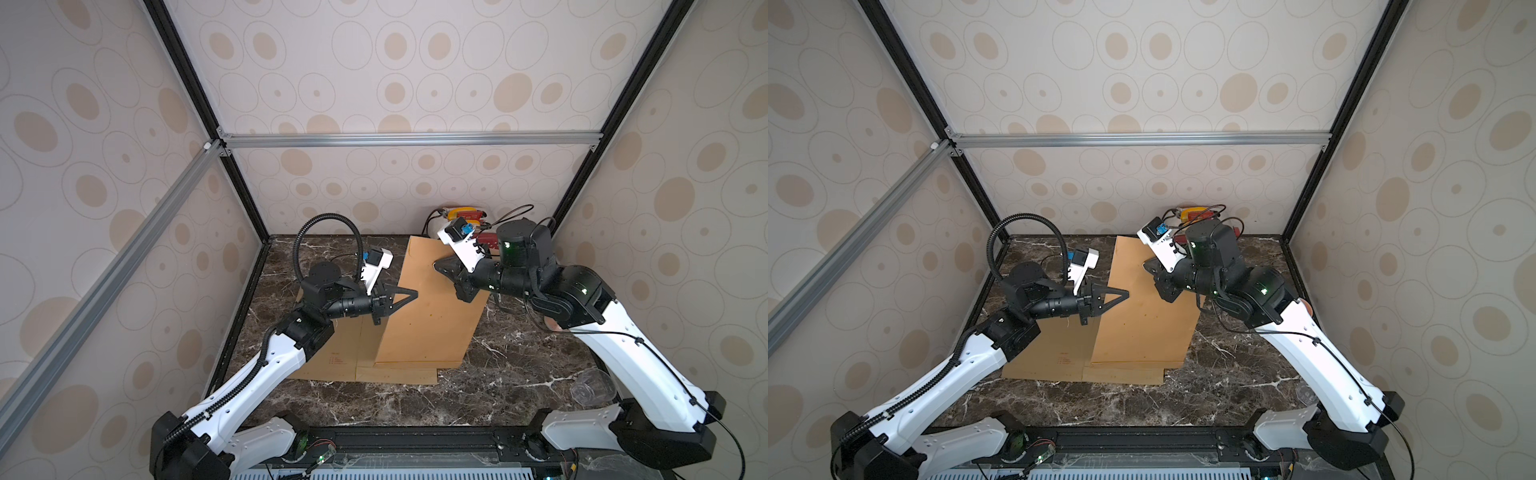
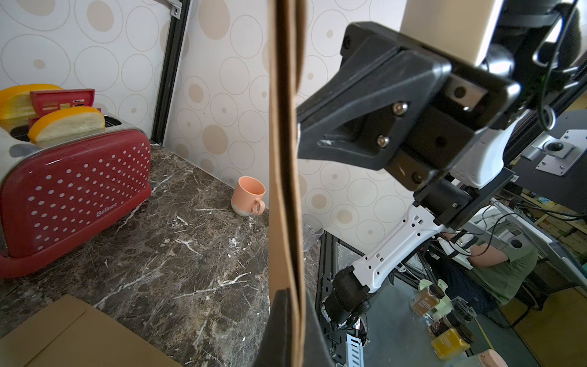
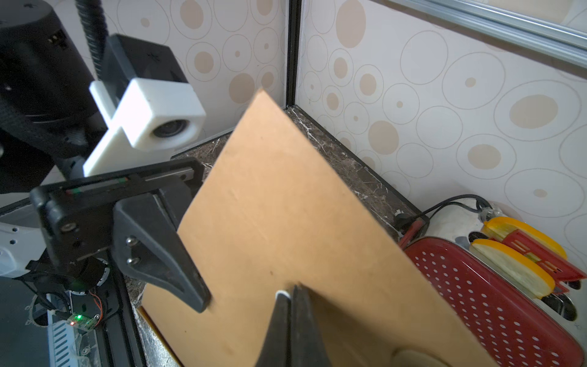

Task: Close the mouth of the file bag
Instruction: Close the file bag.

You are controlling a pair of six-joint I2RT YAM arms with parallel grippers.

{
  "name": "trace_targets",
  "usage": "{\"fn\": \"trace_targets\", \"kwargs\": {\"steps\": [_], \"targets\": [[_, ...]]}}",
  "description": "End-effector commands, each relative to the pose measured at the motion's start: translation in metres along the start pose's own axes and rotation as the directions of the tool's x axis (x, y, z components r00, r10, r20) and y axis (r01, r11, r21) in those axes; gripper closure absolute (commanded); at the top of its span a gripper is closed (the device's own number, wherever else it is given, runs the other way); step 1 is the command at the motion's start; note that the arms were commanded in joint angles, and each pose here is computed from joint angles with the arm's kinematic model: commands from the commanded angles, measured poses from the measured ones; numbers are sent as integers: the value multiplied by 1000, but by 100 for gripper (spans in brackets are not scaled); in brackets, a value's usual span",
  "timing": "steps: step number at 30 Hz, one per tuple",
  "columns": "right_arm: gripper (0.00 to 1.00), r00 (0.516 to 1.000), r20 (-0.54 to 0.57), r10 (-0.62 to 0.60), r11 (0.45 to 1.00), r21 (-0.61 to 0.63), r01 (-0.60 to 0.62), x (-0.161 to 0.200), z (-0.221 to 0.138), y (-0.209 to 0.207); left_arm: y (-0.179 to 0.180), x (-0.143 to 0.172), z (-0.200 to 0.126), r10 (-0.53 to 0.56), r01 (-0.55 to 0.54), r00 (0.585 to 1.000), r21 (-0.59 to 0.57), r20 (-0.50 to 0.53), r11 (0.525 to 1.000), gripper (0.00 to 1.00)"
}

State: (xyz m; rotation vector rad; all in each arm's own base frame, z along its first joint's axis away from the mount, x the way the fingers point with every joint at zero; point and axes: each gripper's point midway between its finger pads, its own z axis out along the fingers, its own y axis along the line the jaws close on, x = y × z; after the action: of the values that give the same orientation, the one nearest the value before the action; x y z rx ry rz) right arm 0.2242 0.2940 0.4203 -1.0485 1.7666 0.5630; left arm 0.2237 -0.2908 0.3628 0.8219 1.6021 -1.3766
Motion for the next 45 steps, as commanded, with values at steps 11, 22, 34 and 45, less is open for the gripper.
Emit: {"fn": "trace_targets", "kwargs": {"steps": [11, 22, 34, 45], "targets": [[100, 999, -42, -27, 1000, -3, 27, 6, 7, 14, -15, -17, 2, 54, -55, 998, 48, 25, 997, 100], [100, 1000, -27, 10, 996, 87, -8, 4, -17, 0, -18, -22, -1, 58, -60, 997, 44, 48, 997, 100], [100, 991, -19, 133, 989, 63, -131, 29, -15, 7, -16, -29, -7, 64, -64, 993, -3, 97, 998, 100], [100, 979, -8, 204, 978, 50, -203, 53, -5, 11, -20, -31, -7, 60, -61, 993, 13, 103, 998, 100]]}}
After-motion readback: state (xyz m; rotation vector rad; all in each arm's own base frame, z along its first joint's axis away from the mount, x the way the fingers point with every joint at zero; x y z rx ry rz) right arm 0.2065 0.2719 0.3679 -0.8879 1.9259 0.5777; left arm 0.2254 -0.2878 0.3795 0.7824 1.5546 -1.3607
